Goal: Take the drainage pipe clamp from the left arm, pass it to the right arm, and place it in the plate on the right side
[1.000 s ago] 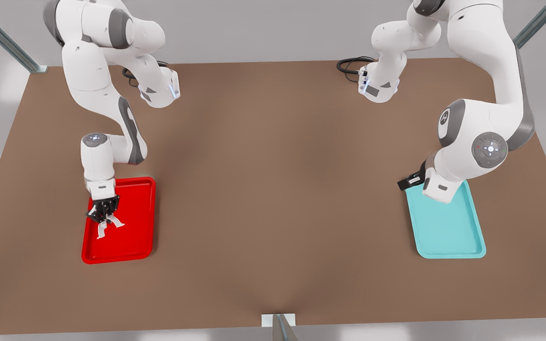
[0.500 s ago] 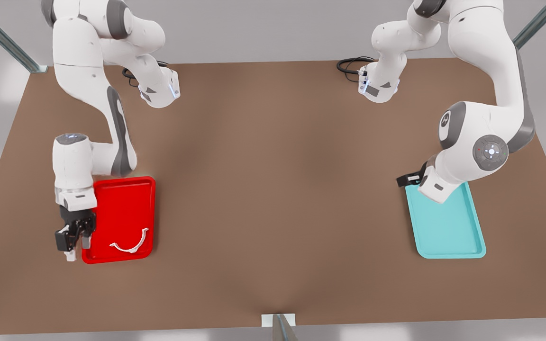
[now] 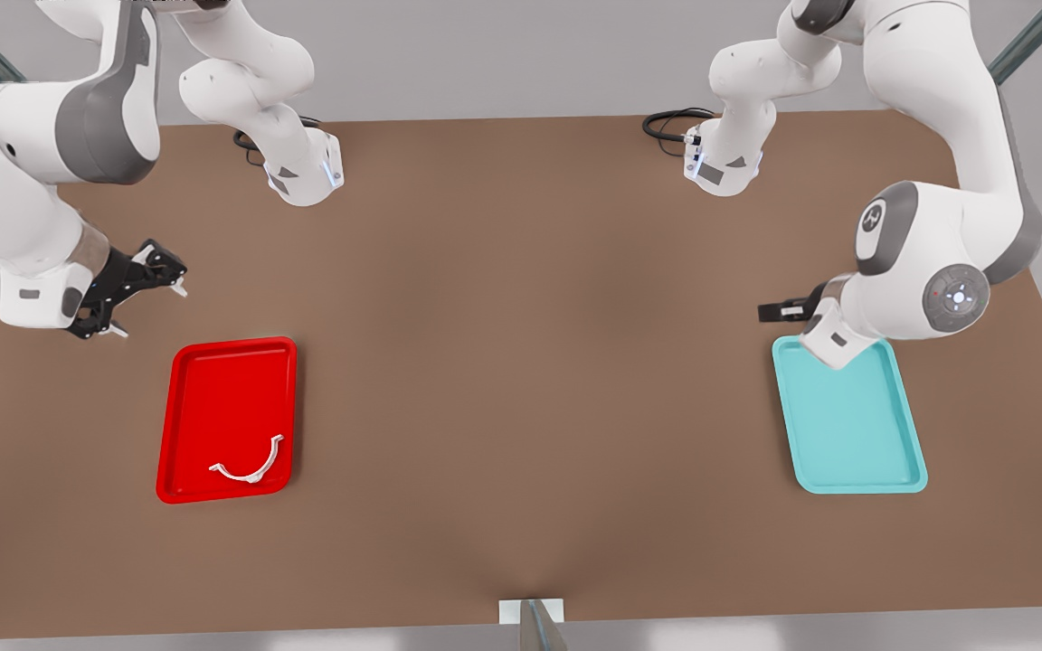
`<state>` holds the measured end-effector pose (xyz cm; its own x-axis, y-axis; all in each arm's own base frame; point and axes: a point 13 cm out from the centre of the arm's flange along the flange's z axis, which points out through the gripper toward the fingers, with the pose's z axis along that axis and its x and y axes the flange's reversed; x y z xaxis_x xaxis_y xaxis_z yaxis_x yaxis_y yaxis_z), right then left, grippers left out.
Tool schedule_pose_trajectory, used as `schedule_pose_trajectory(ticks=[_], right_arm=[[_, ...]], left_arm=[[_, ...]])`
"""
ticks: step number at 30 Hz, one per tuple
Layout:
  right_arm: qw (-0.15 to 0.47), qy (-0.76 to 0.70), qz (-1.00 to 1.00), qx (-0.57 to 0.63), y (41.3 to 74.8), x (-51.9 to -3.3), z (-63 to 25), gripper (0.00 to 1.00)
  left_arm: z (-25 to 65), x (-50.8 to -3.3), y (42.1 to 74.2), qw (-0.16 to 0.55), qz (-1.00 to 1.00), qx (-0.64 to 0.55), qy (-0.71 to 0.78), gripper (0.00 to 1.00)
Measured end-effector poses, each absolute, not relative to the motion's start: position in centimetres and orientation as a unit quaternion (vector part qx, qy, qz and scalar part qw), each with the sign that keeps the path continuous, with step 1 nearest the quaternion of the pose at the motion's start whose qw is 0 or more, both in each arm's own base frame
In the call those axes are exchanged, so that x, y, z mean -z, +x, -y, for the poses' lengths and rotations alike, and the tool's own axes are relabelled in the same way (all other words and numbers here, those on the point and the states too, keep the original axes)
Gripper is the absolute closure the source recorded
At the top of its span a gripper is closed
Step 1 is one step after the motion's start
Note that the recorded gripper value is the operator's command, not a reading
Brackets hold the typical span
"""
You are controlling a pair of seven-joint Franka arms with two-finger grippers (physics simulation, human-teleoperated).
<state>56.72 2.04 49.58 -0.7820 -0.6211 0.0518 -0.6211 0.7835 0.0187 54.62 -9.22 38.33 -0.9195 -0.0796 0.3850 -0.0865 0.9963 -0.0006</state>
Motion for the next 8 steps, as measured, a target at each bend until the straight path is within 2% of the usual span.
schedule_pose_trajectory(ticks=[5, 8], right_arm=[[0.064, 0.302, 0.951, -0.029, 55.6, -49.6, -7.0, 0.00], [0.077, 0.251, 0.964, -0.026, 55.6, -49.2, -4.8, 0.00]], left_arm=[[8.5, -38.4, 53.4, 0.224, 0.974, -0.007, 0.036, 0.00], [8.9, -38.3, 52.9, 0.234, 0.972, -0.005, 0.025, 0.00]])
